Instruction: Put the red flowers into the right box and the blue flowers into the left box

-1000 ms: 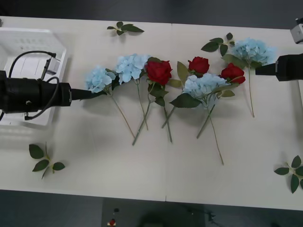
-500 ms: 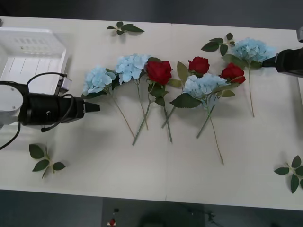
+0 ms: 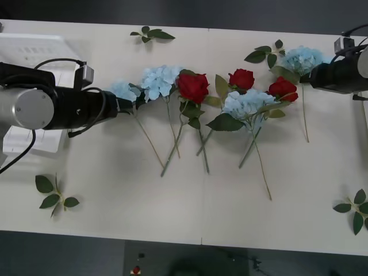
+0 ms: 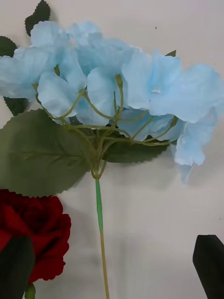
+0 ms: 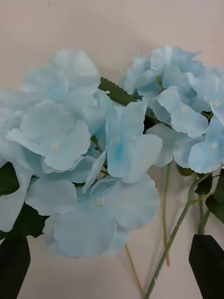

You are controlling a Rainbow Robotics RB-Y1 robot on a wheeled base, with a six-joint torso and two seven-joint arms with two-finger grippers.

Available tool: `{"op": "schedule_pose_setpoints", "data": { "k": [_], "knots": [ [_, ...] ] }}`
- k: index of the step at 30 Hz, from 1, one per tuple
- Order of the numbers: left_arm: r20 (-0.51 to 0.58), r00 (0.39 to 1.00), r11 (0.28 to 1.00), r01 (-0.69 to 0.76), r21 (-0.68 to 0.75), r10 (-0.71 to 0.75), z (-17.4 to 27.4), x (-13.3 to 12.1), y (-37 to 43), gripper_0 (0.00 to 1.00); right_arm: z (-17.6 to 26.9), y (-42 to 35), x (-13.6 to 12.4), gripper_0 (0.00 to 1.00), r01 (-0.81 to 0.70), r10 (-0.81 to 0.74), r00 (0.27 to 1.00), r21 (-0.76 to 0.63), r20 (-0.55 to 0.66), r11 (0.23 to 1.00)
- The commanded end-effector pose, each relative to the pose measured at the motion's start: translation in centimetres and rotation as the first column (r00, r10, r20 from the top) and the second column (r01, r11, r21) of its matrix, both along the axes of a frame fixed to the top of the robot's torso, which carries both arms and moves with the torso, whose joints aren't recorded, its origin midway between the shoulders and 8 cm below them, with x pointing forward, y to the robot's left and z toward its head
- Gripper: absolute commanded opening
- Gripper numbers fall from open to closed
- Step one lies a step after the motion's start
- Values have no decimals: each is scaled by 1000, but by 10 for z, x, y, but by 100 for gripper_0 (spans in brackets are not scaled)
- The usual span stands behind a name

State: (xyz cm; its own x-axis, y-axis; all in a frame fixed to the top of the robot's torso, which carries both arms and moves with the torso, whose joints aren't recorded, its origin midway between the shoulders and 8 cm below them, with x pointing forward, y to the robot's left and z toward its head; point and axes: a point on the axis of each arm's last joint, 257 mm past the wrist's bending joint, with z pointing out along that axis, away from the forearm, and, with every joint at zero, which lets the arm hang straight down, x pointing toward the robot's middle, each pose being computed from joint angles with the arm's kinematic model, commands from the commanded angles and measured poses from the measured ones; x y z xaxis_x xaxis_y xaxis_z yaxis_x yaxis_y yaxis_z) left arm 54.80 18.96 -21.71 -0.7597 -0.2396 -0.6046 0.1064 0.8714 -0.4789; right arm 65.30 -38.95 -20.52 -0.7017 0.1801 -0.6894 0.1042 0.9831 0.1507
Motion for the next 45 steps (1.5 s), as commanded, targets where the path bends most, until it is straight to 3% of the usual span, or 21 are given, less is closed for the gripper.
{"op": "schedule_pose_setpoints", "data": {
  "k": [1, 7, 13, 20, 31, 33, 34, 36, 45],
  "knots": [
    [-30, 997, 997, -73, 33, 74, 10, 1, -4, 100, 20, 4, 18, 100, 64, -64, 997, 5, 37, 998],
    [-111, 966, 970, -221, 103, 232, -6, -15, 1, 100, 6, 3, 26, 100, 125, -124, 992, -47, 27, 991],
    [-79, 940, 936, -318, 150, 332, -9, -12, -18, 100, -8, -2, 29, 100, 176, -174, 984, -139, 26, 974],
    [-67, 908, 904, -402, 145, 414, -4, 3, -46, 100, -27, 21, 30, 100, 216, -215, 976, -85, 23, 973],
    [-22, 886, 876, -452, 169, 462, -27, 35, -22, 100, -44, 34, 36, 98, 224, -220, 973, -54, 67, 973],
    [-11, 883, 870, -459, 177, 469, -30, 39, -17, 100, -42, 35, 37, 63, 223, -219, 973, -53, 71, 973],
    [0, 880, 864, -467, 188, 475, -32, 41, -11, 100, -42, 35, 37, 35, 226, -222, 972, -51, 71, 973],
    [21, 878, 858, -472, 203, 479, -31, 44, -6, 100, -42, 36, 38, 2, 225, -222, 972, -47, 72, 973],
    [75, 863, 830, -502, 245, 500, -30, 52, 11, 100, -41, 38, 39, 0, 227, -223, 972, -40, 77, 973]
  ]
}}
